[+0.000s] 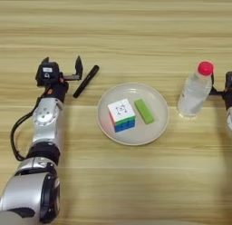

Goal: Move the objects on the table

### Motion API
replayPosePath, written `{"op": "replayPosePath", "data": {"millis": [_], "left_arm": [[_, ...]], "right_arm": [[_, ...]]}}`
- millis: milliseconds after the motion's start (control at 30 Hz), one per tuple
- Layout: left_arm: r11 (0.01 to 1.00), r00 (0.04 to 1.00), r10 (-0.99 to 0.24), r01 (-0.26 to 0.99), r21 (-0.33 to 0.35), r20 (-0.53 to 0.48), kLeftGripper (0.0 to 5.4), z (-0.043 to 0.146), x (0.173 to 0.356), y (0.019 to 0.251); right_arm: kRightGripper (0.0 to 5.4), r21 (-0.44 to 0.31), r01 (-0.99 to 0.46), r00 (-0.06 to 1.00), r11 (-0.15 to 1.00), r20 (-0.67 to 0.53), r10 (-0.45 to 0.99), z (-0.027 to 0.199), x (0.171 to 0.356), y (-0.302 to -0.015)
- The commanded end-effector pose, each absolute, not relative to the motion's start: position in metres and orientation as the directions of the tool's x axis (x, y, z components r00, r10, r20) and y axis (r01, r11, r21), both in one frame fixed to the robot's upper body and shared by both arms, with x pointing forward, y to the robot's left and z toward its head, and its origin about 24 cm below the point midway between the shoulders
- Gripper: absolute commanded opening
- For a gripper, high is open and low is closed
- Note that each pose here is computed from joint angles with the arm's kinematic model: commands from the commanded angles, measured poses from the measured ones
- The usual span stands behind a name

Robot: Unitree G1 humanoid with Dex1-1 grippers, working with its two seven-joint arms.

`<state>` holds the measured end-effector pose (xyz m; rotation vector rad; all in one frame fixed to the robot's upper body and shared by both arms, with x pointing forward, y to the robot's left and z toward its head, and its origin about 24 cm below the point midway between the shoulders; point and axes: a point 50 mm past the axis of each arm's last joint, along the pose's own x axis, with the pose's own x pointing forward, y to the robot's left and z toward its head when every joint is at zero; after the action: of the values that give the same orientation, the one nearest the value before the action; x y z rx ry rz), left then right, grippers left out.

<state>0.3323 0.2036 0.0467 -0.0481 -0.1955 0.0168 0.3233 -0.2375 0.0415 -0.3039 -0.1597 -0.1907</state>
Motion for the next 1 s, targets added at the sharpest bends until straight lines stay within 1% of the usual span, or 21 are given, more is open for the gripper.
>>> {"op": "replayPosePath", "data": {"millis": [33,1000], "left_arm": [[0.999,0.978,0.016,-0.008,-0.04,0.207,5.4,0.0507,0.3348,0.2027],[0.999,0.977,0.016,-0.007,-0.042,0.21,5.4,0.0511,0.3346,0.1998]], "right_arm": [[5.37,-0.285,0.216,0.965,0.934,0.207,-0.16,0.047,0.3265,-0.2371],[5.37,-0.284,0.207,0.966,0.936,0.21,-0.15,0.048,0.3257,-0.2395]]}}
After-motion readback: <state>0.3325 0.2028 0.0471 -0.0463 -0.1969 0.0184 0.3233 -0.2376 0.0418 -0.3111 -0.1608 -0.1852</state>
